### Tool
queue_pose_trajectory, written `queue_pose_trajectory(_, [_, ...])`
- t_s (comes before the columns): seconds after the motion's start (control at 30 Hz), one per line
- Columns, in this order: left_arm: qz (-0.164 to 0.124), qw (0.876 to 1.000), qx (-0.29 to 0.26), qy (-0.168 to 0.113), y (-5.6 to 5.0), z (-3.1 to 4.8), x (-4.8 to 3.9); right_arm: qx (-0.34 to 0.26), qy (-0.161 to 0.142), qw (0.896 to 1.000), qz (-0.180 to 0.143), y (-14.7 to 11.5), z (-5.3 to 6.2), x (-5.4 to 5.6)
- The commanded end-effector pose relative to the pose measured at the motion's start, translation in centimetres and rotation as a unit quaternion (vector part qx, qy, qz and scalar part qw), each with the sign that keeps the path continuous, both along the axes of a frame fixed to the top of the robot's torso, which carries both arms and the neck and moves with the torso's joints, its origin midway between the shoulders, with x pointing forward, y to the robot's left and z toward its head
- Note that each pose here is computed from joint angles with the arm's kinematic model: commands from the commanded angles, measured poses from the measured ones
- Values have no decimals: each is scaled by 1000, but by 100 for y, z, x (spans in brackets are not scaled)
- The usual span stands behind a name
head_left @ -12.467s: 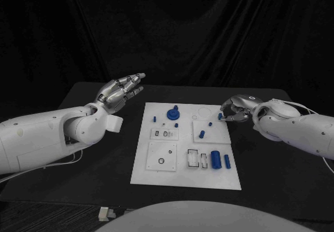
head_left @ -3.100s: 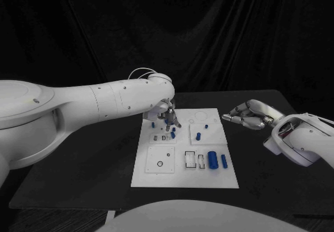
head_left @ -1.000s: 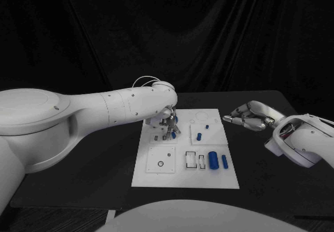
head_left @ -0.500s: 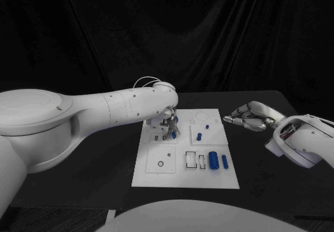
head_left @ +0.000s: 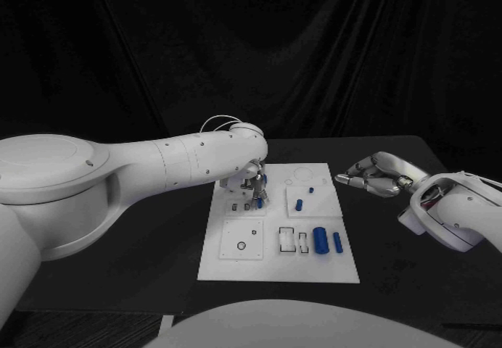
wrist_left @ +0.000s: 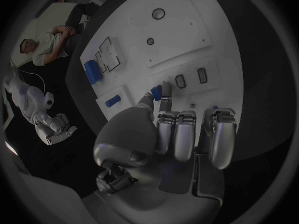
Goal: Assemble the parts on the task board
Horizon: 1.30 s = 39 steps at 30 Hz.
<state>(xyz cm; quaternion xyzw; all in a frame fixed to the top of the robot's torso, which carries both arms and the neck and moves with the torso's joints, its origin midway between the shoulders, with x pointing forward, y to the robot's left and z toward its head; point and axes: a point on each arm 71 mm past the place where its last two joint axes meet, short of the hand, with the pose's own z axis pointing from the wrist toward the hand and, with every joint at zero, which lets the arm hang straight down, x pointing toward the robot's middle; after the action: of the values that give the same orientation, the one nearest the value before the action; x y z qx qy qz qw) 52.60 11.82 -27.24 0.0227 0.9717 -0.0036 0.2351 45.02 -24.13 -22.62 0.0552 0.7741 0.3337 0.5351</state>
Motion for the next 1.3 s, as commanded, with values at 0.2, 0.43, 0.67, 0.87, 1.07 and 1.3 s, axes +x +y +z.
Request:
queue_pose_trajectory(0.2, [-5, 1000, -10, 1, -32, -7, -2, -5, 7, 1000, -7, -21, -21, -5])
queue_pose_trajectory(0.43, [-5, 1000, -11, 0, -32, -8, -1, -6, 9, 1000, -7, -22, -25, -4])
queue_pose_trajectory(0.67, [-4, 1000, -11, 0, -31, -8, -6, -7, 10, 1000, -8, -27, -29, -4])
queue_pose_trajectory(0.87, [2, 1000, -13, -7, -2, -3, -17, -8, 11, 1000, -10, -40, -30, -5])
queue_pose_trajectory(1.07, [11, 1000, -16, -18, 81, 26, -42, -9, 12, 1000, -12, -55, -40, -5])
queue_pose_trajectory(1.3, [29, 998, -25, -41, 233, 121, -58, -10, 14, 1000, -14, -73, -63, -9])
